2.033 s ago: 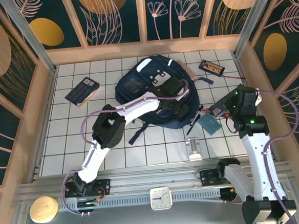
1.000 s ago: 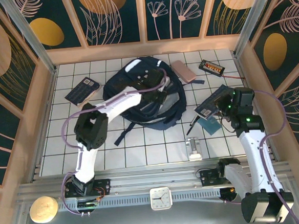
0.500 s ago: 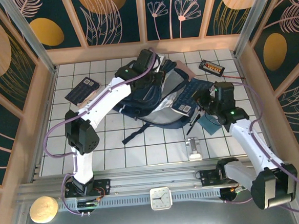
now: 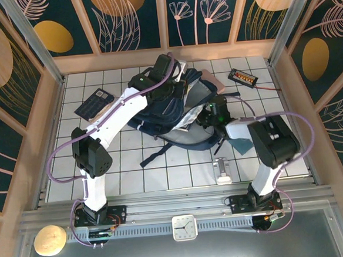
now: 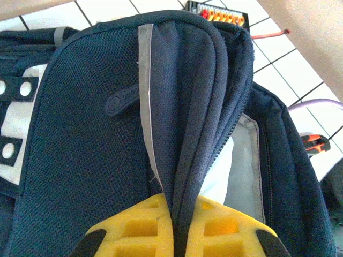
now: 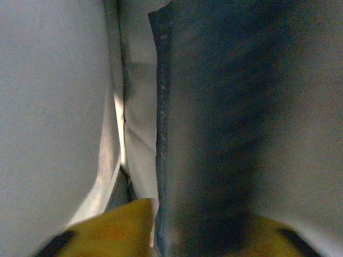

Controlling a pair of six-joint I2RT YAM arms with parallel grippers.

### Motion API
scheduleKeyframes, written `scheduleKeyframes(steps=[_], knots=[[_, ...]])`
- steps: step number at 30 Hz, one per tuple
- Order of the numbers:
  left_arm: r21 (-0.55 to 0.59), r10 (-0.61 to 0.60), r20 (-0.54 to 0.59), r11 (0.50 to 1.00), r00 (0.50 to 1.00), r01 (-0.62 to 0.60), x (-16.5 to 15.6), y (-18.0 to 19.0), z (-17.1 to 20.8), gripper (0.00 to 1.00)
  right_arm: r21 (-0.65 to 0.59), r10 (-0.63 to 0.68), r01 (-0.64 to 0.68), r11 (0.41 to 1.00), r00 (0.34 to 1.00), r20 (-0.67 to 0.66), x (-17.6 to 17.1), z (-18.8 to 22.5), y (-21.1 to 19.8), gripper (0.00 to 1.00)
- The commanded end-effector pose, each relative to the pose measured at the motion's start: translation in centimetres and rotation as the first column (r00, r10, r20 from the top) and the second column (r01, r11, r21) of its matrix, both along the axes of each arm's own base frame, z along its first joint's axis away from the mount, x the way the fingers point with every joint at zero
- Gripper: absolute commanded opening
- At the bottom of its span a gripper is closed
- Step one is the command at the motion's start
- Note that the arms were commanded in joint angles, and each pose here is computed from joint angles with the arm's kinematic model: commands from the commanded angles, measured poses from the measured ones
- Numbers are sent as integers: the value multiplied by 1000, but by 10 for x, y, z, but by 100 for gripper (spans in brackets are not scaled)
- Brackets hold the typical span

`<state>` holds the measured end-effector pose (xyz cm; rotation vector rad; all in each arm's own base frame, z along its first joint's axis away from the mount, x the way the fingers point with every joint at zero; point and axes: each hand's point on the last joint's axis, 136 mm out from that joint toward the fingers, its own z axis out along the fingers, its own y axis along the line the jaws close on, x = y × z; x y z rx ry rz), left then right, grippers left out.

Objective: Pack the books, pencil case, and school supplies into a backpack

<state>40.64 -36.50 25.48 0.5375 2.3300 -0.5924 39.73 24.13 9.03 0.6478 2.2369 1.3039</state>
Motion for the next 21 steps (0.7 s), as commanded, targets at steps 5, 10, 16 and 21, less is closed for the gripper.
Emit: scheduleKeyframes(steps=[5, 10, 16, 21], knots=[[-6, 26, 44, 1000, 999, -26, 12, 13, -3, 0, -281, -25, 12, 960, 999, -42, -24, 43, -36, 99], [15, 17, -20, 1000, 1000, -17, 12, 7, -46, 0, -429, -75, -24, 903, 974, -213, -74, 38, -75, 99], [-17, -48, -141, 999, 989, 46, -3, -6, -78, 75, -531, -208, 57, 846, 951, -229, -125, 69, -128, 99], [-65, 12, -108, 998, 994, -19, -19, 22, -38, 99, -499, -214, 134, 856, 971, -106, -122, 126, -138, 99]])
